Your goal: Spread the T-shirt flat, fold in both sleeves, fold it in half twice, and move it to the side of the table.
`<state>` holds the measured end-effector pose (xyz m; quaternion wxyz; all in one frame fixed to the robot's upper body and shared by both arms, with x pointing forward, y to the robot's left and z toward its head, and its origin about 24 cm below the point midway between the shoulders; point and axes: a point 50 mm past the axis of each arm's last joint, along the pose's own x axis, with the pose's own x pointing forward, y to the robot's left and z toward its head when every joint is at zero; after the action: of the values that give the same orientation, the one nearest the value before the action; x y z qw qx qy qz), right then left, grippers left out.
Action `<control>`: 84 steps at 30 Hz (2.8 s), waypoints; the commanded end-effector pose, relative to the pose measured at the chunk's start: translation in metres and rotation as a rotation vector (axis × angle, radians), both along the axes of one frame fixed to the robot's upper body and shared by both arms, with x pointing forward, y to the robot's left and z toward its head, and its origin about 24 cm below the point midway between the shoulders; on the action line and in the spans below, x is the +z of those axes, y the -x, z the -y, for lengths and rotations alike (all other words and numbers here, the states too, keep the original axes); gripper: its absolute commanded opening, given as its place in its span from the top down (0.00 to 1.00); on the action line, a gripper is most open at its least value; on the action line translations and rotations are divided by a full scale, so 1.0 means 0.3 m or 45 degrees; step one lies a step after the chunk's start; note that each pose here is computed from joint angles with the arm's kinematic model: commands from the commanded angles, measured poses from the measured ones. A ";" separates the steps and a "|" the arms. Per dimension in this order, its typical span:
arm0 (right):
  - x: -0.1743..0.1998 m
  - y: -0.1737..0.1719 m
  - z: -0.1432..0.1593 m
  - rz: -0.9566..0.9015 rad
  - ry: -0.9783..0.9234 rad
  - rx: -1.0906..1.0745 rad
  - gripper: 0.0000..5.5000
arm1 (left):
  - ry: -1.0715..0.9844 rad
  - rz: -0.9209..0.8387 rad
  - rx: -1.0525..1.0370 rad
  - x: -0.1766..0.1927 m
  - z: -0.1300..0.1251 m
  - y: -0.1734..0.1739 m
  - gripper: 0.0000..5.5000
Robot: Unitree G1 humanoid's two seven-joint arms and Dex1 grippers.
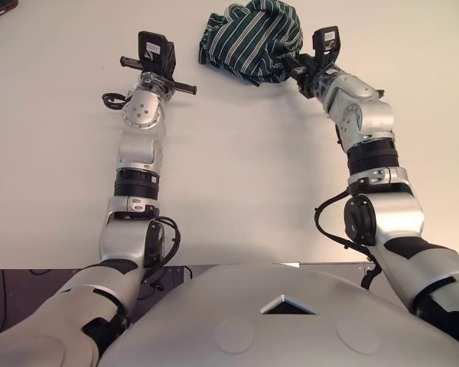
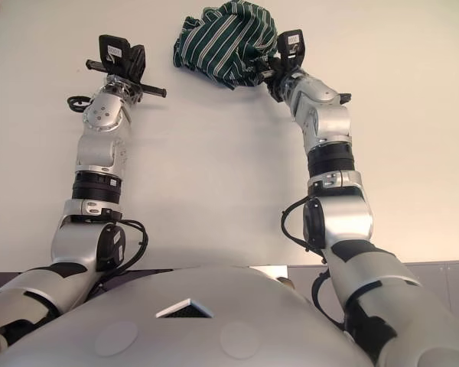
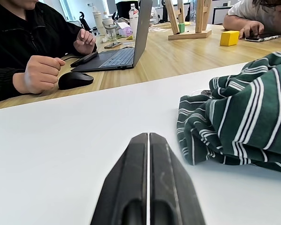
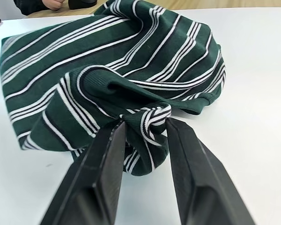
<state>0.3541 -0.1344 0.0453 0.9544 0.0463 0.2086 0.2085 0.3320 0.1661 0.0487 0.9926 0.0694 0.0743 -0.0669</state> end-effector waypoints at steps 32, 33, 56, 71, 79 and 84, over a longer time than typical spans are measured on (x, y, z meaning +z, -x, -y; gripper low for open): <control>0.480 0.132 0.218 0.404 -0.215 0.964 1.00 | -0.073 0.059 0.141 0.066 -0.158 0.006 1.00; 0.457 0.127 0.271 0.348 -0.152 0.922 1.00 | -0.074 0.058 0.142 0.066 -0.160 0.008 1.00; 0.008 -0.059 -0.198 0.257 0.727 0.594 1.00 | -0.077 0.038 0.089 0.053 -0.116 -0.008 1.00; -0.021 0.232 0.164 -0.231 0.556 1.870 1.00 | -0.094 0.074 0.112 0.075 -0.140 -0.006 1.00; 0.256 -0.006 0.188 0.215 0.250 1.142 1.00 | 0.030 -0.002 -0.643 0.106 0.103 -0.047 1.00; 0.263 -0.028 0.205 0.219 0.167 0.991 1.00 | 0.047 -0.249 -1.015 0.048 0.325 -0.034 1.00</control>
<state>0.3616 -0.1998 0.1262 0.8193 -0.1181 0.1418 0.5428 0.3381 0.0787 0.0626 0.8914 0.0500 0.1089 -0.4372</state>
